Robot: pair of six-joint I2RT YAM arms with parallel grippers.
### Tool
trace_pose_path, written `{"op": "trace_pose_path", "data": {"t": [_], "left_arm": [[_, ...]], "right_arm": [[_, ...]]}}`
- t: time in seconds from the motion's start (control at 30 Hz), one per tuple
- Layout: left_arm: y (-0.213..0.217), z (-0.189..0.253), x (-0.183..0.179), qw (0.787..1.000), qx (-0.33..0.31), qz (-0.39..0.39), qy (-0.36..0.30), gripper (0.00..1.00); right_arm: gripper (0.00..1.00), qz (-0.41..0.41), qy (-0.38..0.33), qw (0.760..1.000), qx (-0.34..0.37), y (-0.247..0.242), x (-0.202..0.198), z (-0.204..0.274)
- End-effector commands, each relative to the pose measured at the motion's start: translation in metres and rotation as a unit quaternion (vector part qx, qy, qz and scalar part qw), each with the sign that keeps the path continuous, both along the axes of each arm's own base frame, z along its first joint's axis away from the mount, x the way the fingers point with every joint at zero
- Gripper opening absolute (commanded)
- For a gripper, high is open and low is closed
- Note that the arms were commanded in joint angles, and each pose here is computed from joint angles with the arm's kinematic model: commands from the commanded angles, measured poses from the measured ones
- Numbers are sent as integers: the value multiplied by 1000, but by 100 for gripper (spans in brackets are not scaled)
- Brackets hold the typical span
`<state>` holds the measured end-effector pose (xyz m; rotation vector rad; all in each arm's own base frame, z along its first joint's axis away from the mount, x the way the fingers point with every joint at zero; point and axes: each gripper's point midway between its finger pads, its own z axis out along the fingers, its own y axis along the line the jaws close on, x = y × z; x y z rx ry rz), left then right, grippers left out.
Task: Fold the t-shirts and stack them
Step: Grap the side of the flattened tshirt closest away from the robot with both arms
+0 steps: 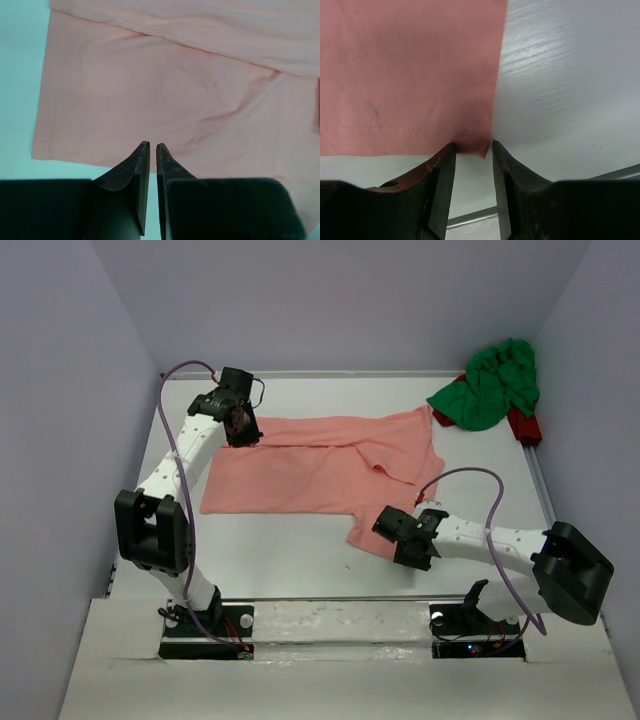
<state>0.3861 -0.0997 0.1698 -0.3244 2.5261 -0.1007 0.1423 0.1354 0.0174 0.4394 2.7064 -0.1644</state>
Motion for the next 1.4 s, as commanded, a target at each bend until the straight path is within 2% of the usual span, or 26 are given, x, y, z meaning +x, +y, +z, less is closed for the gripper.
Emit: {"op": "trace_pose_path", "data": {"t": [0.0, 0.13, 0.17, 0.2, 0.3, 0.43, 0.53, 0.67, 0.73, 0.77, 0.87, 0.9, 1.0, 1.23, 1.37], "left_arm": [[1, 33, -9, 999, -12, -15, -36, 21], [0, 37, -10, 999, -14, -20, -39, 21], [1, 37, -10, 999, -12, -18, -41, 21], [1, 35, -11, 999, -13, -16, -39, 21], [5, 28, -15, 999, -6, -7, -31, 21], [34, 9, -23, 997, 56, 55, -10, 16], [55, -19, -40, 987, 100, 118, 42, 2], [54, -75, -70, 979, 97, 133, 120, 2], [51, -86, -78, 977, 89, 140, 132, 6], [53, -94, -84, 974, 90, 152, 143, 11], [63, -99, -96, 966, 105, 180, 154, 16], [65, -99, -99, 964, 107, 187, 156, 29], [84, -93, -102, 953, 122, 238, 145, 58], [120, -98, -116, 931, 138, 299, 155, 59], [136, -105, -119, 923, 146, 315, 164, 56]], "right_arm": [[40, -17, -8, 1000, 8, 3, 4, -5], [27, -17, 1, 1000, 3, 5, 4, -6], [23, -16, 2, 1000, 2, 6, 4, -6], [13, -16, 2, 1000, 0, 6, 4, -6], [0, -18, -1, 1000, -2, 5, 5, -5], [0, -23, -7, 1000, -1, 5, 7, -1], [0, -24, -16, 1000, 0, 8, 10, 2], [0, -8, -33, 999, 1, 20, 16, 10], [0, -2, -38, 999, 7, 25, 20, 12], [0, 4, -39, 999, 10, 28, 19, 12], [0, 17, -48, 998, 30, 35, 19, 17], [0, 18, -52, 998, 35, 35, 20, 19], [0, 23, -62, 997, 44, 33, 19, 23], [0, 32, -70, 996, 50, 23, 14, 25], [0, 32, -76, 995, 57, 18, 11, 27]]}}
